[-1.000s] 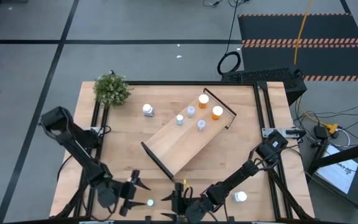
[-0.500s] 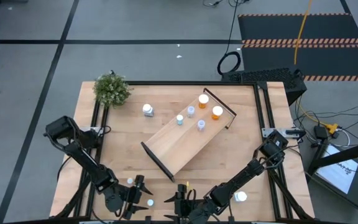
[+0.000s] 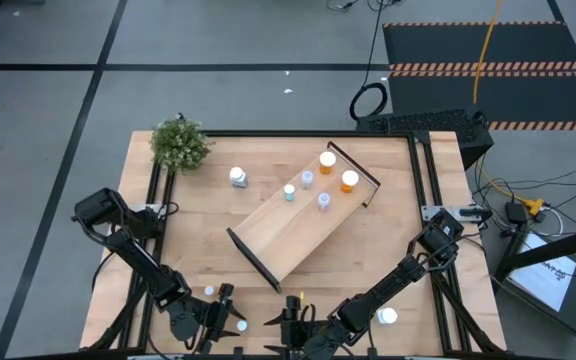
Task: Pick and place medicine bottles onto shelf by color
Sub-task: Put the blue pill bottle on the shelf aligned with the other blue pill bottle
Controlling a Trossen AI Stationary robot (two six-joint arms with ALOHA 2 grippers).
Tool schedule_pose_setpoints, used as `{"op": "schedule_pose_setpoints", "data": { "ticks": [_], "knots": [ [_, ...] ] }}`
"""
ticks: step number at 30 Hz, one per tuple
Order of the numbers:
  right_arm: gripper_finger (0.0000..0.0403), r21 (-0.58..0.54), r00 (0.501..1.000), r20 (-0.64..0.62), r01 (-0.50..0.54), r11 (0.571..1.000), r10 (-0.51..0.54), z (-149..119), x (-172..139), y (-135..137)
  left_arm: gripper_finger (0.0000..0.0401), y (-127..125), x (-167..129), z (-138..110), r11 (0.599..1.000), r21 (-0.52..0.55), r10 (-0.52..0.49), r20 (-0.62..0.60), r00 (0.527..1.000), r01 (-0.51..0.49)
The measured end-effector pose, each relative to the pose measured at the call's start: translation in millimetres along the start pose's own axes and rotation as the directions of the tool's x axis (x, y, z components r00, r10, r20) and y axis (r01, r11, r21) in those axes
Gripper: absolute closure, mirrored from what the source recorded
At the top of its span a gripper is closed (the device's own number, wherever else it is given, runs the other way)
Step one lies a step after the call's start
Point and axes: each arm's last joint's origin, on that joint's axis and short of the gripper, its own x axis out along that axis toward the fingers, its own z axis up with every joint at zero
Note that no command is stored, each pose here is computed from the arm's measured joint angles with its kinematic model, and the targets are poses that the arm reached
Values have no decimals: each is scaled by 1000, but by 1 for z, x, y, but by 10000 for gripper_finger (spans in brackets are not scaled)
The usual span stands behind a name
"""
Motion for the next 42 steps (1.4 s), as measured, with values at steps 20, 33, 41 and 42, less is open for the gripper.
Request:
{"op": "schedule_pose_setpoints", "data": {
  "ticks": [20,33,41,42],
  "knots": [
    [161,-1,1000,1,1,1000,-1,0,0,0,219,1,2,2,1000,1,-2,23,1000,2],
    [161,-2,1000,0,1,1000,-1,0,1,0,219,6,13,-5,1000,-3,9,14,1000,-9],
    [161,-2,1000,-1,2,1000,-2,0,1,-1,219,5,15,-5,1000,10,3,28,1000,-3],
    [161,-2,1000,-1,2,1000,-2,0,1,-1,219,5,14,-4,1000,10,0,33,999,0]
  ]
}}
